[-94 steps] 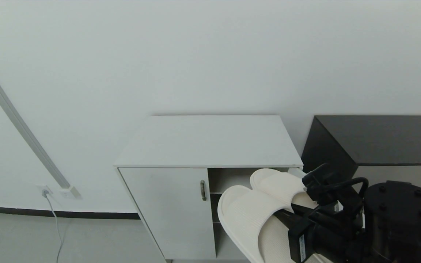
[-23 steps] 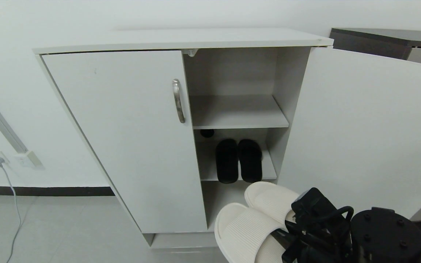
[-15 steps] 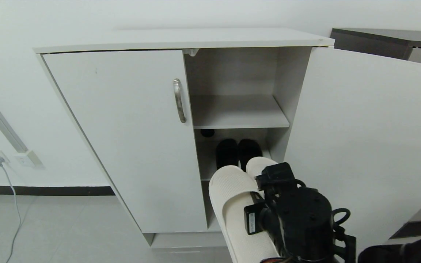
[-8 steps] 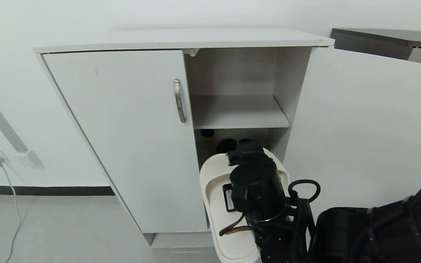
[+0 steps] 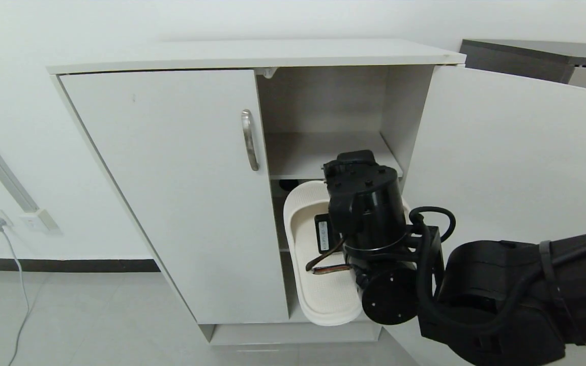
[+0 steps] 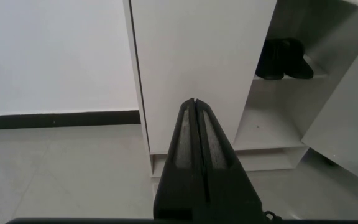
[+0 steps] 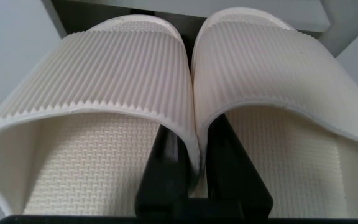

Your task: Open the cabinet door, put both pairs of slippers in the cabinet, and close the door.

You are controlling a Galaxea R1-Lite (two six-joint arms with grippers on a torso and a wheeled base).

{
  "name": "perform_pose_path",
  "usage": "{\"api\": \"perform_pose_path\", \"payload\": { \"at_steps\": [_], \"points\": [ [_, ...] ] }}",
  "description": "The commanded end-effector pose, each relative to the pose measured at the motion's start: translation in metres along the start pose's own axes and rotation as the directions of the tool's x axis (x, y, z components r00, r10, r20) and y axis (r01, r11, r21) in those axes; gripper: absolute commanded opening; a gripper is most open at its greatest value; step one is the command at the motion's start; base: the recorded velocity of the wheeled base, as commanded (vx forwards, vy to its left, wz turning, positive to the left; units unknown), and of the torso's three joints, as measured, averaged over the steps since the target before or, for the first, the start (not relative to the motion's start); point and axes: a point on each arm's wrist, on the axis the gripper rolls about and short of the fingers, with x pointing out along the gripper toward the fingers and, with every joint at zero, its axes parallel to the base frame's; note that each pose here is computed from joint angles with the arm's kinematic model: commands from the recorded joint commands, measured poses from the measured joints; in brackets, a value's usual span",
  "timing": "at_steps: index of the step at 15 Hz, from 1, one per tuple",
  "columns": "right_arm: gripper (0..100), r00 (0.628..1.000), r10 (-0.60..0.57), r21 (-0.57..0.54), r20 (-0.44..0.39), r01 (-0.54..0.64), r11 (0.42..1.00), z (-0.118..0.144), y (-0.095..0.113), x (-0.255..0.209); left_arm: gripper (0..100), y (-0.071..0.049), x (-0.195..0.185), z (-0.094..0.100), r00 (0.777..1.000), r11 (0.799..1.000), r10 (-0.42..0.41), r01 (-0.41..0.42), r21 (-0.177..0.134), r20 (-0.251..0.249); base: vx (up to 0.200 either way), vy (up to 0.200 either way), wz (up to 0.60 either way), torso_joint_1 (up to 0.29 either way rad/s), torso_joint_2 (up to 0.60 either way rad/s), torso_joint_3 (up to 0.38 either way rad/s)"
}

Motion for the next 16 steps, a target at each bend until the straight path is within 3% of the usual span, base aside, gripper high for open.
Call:
{"api": "perform_pose_path", "payload": {
  "at_steps": [1,16],
  "points": [
    [0,1.0,-0.022,0.026,0.015,0.022,0.999,0.0153,-0.007,0.0062,0,0.0,0.0001,0.0,1.0,1.0,0.0,0.0,0.0,-0.001,0.0,0.0,0.0,0.0,0.0,0.0],
    [0,1.0,-0.026,0.019,0.007,0.026,0.999,0.013,-0.0047,0.0108,0,0.0001,0.0001,0.0,1.0,1.0,0.003,-0.003,0.003,-0.001,0.0,0.0,0.0,0.0,0.0,0.0]
  ]
}}
